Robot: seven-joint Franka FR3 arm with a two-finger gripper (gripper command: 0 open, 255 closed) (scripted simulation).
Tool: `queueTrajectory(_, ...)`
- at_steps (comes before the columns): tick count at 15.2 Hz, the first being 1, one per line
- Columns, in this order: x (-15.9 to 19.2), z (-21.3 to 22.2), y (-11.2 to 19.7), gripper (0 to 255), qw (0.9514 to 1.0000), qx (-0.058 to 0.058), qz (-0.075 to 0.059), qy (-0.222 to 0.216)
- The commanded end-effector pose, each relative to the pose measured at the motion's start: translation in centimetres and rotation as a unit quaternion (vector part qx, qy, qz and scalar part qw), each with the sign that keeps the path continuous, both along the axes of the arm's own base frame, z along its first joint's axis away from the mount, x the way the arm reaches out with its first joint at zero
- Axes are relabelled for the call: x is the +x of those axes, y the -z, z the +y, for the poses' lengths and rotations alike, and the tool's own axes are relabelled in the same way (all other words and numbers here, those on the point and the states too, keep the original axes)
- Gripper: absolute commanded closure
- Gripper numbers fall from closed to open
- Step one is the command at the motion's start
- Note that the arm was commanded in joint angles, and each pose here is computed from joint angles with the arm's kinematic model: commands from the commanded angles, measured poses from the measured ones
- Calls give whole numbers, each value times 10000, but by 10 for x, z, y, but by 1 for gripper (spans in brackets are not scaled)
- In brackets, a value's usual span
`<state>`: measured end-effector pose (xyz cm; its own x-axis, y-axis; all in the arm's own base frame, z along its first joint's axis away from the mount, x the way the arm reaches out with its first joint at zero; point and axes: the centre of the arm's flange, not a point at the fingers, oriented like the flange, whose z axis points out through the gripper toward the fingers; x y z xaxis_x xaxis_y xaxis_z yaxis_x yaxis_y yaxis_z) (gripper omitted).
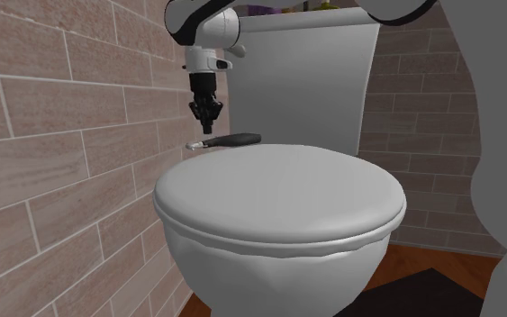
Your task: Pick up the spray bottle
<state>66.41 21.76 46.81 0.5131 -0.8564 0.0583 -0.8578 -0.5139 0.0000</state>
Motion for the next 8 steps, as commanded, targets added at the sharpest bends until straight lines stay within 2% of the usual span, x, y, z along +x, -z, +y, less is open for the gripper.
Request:
queueTrajectory(1, 0, 0, 0, 255, 10000, 0, 0, 0)
queueTrajectory(2, 0, 0, 0, 0, 10000, 0, 0, 0)
queueTrajectory(3, 11, -7, 3, 0, 9950, -29, -6, 997)
queueTrajectory(4, 20, -16, 6, 0, 9801, -58, -12, 1984)
queueTrajectory(5, 26, -24, 8, 0, 9633, -79, -17, 2683)
queueTrajectory(8, 26, -24, 24, 0, 9633, -79, -17, 2683)
